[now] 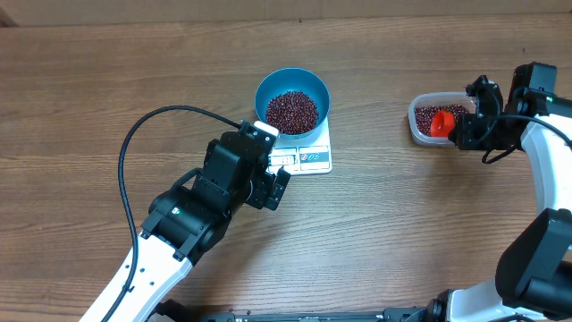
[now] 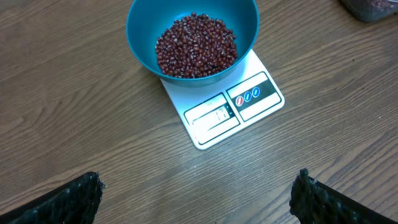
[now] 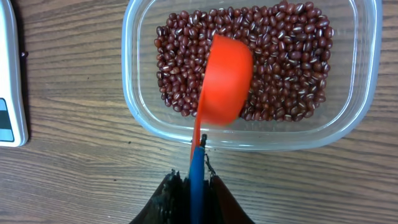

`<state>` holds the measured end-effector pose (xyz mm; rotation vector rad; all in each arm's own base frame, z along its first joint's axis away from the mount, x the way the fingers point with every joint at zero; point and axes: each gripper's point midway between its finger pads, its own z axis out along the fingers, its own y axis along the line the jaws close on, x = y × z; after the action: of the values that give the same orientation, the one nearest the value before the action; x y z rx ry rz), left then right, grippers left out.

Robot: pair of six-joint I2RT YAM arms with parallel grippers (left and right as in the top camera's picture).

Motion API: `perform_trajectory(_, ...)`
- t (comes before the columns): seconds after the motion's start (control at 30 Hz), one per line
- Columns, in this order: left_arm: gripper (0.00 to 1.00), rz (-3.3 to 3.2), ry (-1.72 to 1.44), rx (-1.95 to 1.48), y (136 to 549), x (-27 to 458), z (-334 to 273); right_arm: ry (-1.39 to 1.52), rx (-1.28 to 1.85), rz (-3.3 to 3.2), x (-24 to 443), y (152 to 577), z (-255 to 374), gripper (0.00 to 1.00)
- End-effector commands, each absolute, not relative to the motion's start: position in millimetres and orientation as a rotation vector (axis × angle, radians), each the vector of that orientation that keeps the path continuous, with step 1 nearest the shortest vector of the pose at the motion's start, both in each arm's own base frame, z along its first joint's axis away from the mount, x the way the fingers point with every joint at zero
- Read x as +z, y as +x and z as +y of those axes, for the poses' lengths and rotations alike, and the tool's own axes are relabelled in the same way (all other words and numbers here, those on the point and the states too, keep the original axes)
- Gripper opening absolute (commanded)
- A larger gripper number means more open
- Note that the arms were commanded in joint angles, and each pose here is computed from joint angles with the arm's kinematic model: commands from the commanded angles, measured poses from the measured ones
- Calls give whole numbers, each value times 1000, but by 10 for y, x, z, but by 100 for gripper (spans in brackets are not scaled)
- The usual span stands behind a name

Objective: Scoop item into bowl and weigh 150g on scale
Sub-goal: 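Lower the red scoop into the beans with the right gripper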

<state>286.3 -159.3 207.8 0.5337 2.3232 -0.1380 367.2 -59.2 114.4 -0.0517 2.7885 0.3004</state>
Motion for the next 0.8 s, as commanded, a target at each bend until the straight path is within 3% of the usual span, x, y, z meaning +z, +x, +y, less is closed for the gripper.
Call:
perform_trajectory(0.0, 99, 2325, 522, -127, 2882, 2070, -1575, -53, 311, 2782, 1127, 3692, -576, 14)
perform_trajectory(0.17, 99, 2325, 522, -127, 2882, 2069, -1575, 9, 298, 2737, 1165, 3812, -613, 4)
perform_trajectory(0.33, 100, 2325, 522, -127, 2882, 2070, -1575, 76, 294, 2701, 1199, 3905, -642, 10)
perform_trajectory(0.77, 100, 2325, 522, -127, 2882, 2070, -1575, 75, 287, 2683, 1217, 3947, -654, 15)
